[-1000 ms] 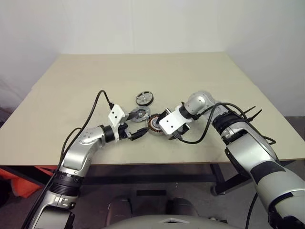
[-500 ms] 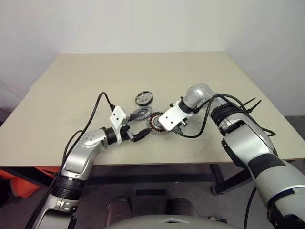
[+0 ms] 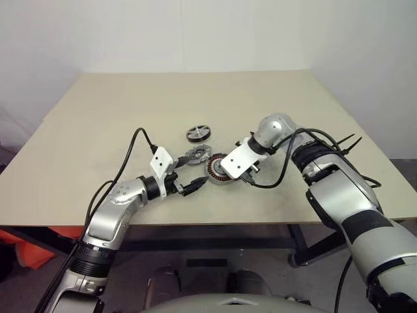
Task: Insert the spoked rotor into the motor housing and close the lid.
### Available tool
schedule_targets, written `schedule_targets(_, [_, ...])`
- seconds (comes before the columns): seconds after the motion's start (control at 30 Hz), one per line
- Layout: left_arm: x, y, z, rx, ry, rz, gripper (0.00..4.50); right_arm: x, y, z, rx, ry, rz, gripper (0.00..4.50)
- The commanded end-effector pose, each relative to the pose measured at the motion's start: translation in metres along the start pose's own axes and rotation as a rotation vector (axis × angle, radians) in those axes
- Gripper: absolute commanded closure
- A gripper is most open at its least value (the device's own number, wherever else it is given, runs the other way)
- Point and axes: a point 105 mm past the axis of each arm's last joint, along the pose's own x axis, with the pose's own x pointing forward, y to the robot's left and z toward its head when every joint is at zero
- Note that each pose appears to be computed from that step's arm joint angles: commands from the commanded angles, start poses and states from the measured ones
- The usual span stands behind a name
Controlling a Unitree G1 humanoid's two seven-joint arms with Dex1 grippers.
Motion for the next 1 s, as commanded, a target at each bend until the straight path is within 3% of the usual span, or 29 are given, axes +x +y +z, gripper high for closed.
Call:
schedule_targets(0.03, [0.004, -0.003, 0.013, 0.028, -0.04, -0.019, 0.0, -0.029, -0.008, 0.006, -0.052, -0.02, -0.067, 2.75])
schedule_targets(0.33, [0.009, -0.005, 0.013, 0.023, -0.043, -0.037, 0.0, -0.053, 0.002, -0.012, 0.04, 0.028, -0.1, 2.75])
schedule_targets(0.57, [0.012, -0.004, 0.015, 0.028, -0.046, -0.048, 0.0, -0.04, 0.011, -0.034, 0.174, 0.086, -0.089, 2.75])
schedule_targets(0.87, [0.008, -0.002, 0.013, 0.029, -0.037, -0.042, 0.0, -0.033, 0.013, -0.036, 0.223, 0.079, -0.075, 2.75])
schedule_targets(0.97, [0.008, -0.001, 0.013, 0.031, -0.037, -0.039, 0.0, -0.035, 0.007, -0.032, 0.199, 0.056, -0.117, 1.77])
schedule_targets(1.0, [0.008, -0.001, 0.013, 0.031, -0.037, -0.038, 0.0, -0.039, 0.004, -0.029, 0.191, 0.04, -0.14, 1.77])
